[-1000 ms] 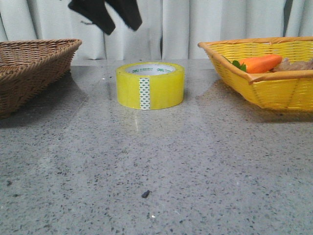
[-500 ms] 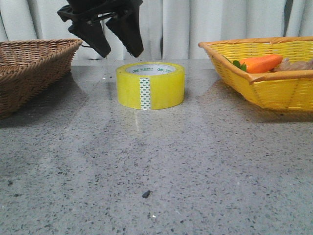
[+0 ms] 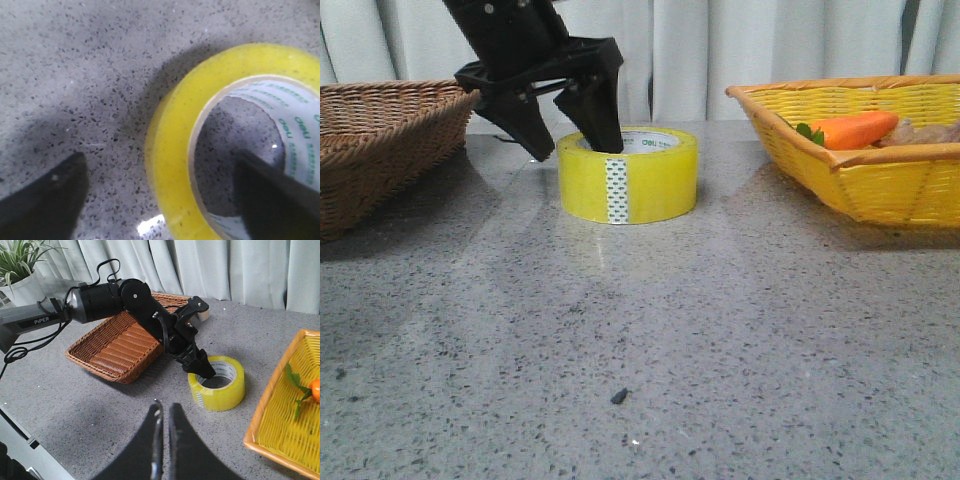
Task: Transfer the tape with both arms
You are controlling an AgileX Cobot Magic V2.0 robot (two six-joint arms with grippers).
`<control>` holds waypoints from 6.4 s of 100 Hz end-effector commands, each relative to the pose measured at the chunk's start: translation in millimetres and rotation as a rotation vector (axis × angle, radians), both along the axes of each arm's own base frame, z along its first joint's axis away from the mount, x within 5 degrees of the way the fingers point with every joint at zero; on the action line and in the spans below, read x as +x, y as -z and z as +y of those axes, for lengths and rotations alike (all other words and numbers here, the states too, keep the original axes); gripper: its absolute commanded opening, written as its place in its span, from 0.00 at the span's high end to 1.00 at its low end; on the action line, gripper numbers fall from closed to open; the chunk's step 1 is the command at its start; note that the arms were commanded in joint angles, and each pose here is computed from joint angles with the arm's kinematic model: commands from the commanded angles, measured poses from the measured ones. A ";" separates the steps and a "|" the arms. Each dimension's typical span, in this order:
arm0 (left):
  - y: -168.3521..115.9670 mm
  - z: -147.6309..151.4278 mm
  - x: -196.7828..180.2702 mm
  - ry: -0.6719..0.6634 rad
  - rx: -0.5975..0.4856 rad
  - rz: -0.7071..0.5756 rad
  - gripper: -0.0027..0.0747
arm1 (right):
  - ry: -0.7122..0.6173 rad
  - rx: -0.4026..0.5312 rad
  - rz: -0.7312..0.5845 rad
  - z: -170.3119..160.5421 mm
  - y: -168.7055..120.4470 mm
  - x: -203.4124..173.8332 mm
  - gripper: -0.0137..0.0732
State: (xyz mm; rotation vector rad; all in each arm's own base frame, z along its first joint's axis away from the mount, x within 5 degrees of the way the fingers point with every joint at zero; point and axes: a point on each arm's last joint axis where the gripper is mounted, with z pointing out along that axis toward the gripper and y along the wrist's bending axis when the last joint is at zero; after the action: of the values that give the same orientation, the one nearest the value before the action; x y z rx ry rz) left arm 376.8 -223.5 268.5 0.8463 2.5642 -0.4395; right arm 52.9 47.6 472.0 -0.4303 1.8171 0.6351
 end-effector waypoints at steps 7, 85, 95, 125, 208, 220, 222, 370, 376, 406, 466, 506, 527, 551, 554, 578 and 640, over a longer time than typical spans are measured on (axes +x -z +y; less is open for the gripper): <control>-25.0 -3.7 -2.8 -0.019 -0.081 -0.059 0.63 | 0.026 0.034 -0.077 -0.8 -11.2 3.5 0.92; -189.7 163.7 -39.4 -0.346 0.136 -0.429 0.99 | 0.080 -0.010 -0.134 -5.6 -13.1 7.3 0.92; -177.2 189.6 -33.3 -0.416 0.069 -0.347 0.99 | 0.086 -0.001 -0.153 -5.8 -14.9 7.8 0.92; -113.6 236.0 -22.8 -0.555 0.070 -0.188 0.98 | 0.078 -0.033 -0.107 -5.8 -9.9 6.8 0.92; -133.3 189.6 -187.9 -0.531 -0.313 -0.901 0.56 | 0.244 -0.095 -0.516 -41.9 45.7 -28.1 0.92; -105.5 187.0 -250.8 -0.447 -0.363 -0.910 0.64 | 0.245 -0.082 -0.619 -40.3 79.2 -27.8 0.92; -97.2 187.0 -256.8 -0.437 -0.363 -0.899 0.65 | 0.242 -0.077 -0.630 -39.2 84.1 -26.8 0.92; 43.8 215.1 -319.7 -0.589 -0.342 -1.104 0.99 | 0.201 -0.100 -0.604 -23.8 136.1 -4.4 0.92; 59.9 217.9 -319.5 -0.569 -0.229 -1.156 0.99 | 0.201 -0.100 -0.604 -23.8 136.1 -4.4 0.92; 75.7 219.7 -322.2 -0.590 -0.150 -1.018 0.99 | 0.201 -0.100 -0.604 -23.8 136.1 -4.4 0.92; 81.2 219.8 -323.7 -0.589 -0.130 -0.965 0.99 | 0.201 -0.100 -0.604 -23.8 136.1 -4.4 0.92; 81.2 219.8 -323.7 -0.589 -0.130 -0.965 0.99 | 0.201 -0.100 -0.604 -23.8 136.1 -4.4 0.92; 81.2 219.8 -323.7 -0.589 -0.130 -0.965 0.99 | 0.194 -0.121 -0.572 -21.9 148.3 -0.7 0.92; 81.2 219.8 -323.7 -0.589 -0.130 -0.965 0.99 | 0.273 -0.153 -0.469 -21.6 200.2 13.2 0.92; 81.2 219.8 -323.7 -0.589 -0.130 -0.965 0.99 | 0.290 -0.153 -0.466 -22.3 207.6 14.7 0.92; 81.2 219.8 -323.7 -0.589 -0.130 -0.965 0.99 | 0.437 -0.207 -0.413 -33.9 259.2 13.4 0.92; 81.1 219.8 -323.7 -0.589 -0.130 -0.966 0.99 | 0.583 -0.331 -0.143 -48.8 295.7 0.1 0.92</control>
State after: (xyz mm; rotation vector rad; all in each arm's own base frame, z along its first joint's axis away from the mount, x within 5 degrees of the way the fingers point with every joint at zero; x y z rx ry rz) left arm 53.6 -3.7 183.2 0.1477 1.7990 0.0183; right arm 53.6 -0.9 181.1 -0.1368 1.8028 -0.0880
